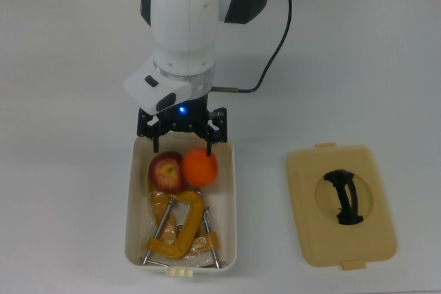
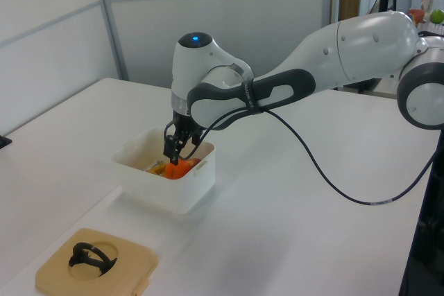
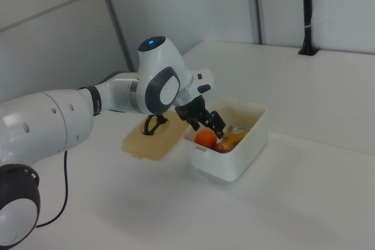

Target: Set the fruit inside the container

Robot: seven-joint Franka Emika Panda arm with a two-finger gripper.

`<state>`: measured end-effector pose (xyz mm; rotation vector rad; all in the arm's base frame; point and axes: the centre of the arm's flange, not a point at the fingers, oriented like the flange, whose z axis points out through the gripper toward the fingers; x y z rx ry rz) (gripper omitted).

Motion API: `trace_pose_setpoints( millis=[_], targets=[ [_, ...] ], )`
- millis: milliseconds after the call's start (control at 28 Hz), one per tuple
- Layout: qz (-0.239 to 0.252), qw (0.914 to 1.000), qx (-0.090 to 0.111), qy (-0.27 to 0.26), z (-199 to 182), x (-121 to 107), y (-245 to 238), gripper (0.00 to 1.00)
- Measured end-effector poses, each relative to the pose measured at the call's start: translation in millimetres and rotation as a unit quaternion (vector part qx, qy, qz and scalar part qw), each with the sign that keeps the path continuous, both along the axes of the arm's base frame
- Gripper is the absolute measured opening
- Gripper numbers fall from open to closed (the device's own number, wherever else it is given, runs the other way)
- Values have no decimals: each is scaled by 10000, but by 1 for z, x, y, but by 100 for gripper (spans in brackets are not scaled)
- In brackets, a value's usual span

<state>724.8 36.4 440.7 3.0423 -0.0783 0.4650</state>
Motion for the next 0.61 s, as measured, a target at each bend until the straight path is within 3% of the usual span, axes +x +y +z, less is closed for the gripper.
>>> trace_pose_setpoints(
  millis=[179,393,607],
  targets=[
    [-133,9998,-59,98,7,-3,-15,100],
    [-274,9959,-172,840,23,-25,-31,100],
    [13,9878,-306,1529,38,-49,-43,100]
  ],
)
